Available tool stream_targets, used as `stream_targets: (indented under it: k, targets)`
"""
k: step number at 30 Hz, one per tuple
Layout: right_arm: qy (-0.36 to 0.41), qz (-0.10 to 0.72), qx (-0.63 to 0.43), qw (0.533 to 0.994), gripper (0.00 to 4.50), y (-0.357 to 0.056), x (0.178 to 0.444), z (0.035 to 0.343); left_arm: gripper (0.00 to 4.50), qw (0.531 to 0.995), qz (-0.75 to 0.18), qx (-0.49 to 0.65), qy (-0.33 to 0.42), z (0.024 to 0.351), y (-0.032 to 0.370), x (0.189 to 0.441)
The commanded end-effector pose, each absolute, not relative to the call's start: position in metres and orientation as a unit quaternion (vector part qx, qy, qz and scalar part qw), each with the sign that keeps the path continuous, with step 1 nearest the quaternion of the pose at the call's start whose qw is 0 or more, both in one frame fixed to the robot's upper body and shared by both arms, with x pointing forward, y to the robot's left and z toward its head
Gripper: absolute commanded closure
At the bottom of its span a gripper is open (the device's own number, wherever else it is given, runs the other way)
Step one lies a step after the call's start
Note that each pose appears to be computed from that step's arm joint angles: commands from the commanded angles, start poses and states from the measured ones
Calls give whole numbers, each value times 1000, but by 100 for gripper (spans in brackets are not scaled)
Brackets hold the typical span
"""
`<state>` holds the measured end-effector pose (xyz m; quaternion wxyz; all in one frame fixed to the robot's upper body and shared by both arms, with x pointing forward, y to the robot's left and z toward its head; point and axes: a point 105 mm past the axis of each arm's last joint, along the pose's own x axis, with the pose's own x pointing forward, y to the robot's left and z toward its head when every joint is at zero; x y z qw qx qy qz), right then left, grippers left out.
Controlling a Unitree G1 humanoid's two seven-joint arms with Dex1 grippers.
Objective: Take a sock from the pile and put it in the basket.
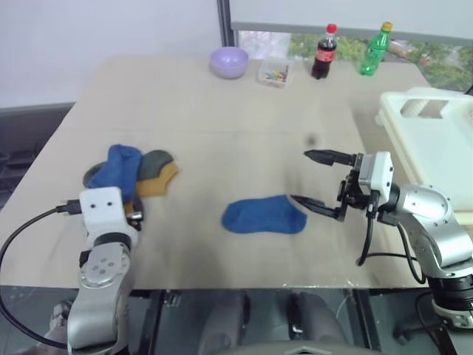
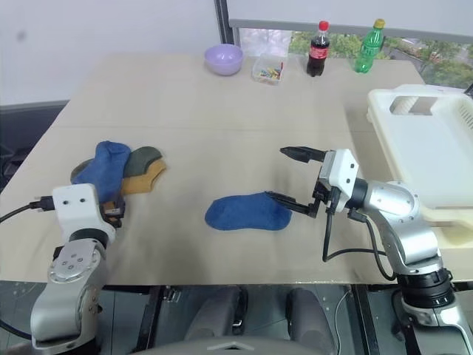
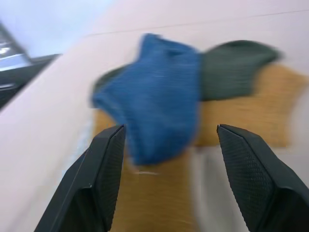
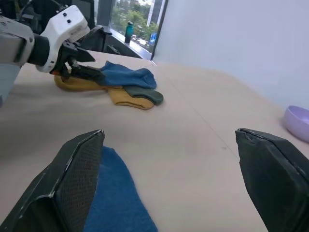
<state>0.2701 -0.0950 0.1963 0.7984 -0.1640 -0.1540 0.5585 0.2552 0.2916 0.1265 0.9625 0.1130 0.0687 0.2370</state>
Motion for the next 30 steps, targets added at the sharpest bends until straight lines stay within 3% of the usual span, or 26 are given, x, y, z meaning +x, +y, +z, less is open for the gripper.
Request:
stream_targets:
  k: [1, 13, 16, 18, 22, 30]
  targets:
    - [-171, 550, -181, 797, 5, -96, 268, 200, 130, 956, 268, 103, 57, 133, 303, 256]
    - [-169, 540, -183, 804, 5, -94, 270, 198, 130, 958, 267, 63, 86, 122, 306, 262]
    - [-169, 539, -183, 805, 0, -93, 270, 198, 201, 958, 268, 51, 89, 121, 304, 262]
    - [-169, 539, -182, 805, 0, -92, 270, 198, 298, 958, 269, 43, 91, 119, 303, 262]
    - [-168, 538, -183, 806, 0, -92, 270, 198, 439, 960, 265, 35, 87, 120, 302, 262]
    - [-165, 539, -184, 805, 0, -91, 272, 198, 446, 968, 240, -7, 73, 118, 300, 261]
